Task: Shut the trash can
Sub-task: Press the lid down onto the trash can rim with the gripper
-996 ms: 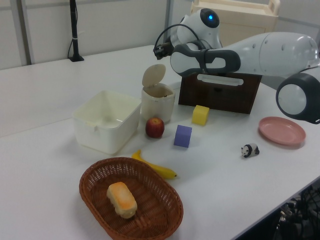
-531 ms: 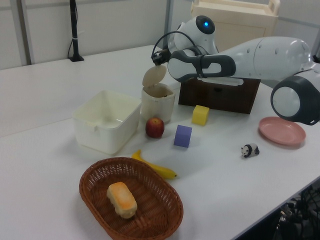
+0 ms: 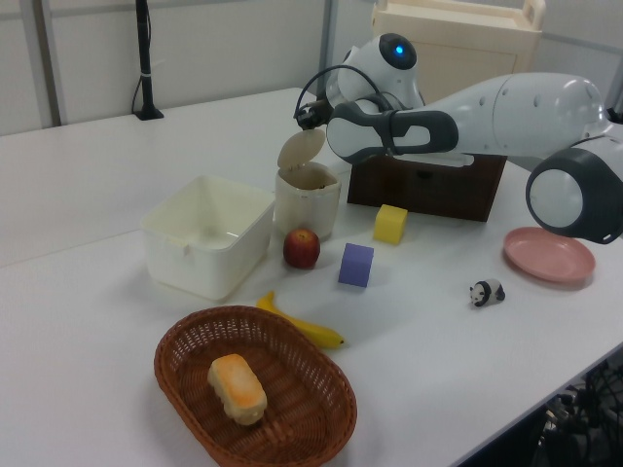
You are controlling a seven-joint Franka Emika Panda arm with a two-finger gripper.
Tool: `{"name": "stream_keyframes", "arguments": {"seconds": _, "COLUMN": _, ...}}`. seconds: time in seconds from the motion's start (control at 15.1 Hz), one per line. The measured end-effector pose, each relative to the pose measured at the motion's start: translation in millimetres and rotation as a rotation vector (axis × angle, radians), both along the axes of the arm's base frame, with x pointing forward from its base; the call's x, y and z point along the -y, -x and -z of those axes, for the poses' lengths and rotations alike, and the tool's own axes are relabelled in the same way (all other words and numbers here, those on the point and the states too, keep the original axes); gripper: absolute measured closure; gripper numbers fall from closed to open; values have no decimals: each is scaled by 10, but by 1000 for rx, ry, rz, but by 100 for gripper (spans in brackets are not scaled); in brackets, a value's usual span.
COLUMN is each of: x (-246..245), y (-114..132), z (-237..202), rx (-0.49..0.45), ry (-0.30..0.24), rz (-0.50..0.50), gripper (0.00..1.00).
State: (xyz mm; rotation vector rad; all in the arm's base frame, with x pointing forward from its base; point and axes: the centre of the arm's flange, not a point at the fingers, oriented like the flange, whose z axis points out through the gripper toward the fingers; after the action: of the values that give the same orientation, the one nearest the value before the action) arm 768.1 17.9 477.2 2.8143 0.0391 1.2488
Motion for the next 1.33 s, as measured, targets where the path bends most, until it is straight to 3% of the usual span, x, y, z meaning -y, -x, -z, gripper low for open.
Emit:
{"name": "stream_keyframes", "arguments": {"seconds": 0.53, "x": -23, "y": 49, "z": 278, "rx": -53, "ry": 10, "rz": -6, "gripper": 99}}
{"name": "stream_keyframes", "arguments": {"seconds": 1.33, "x": -4, "y": 263, "z": 329, "rx": -96, "ry": 8, "rz": -4, "gripper": 99}}
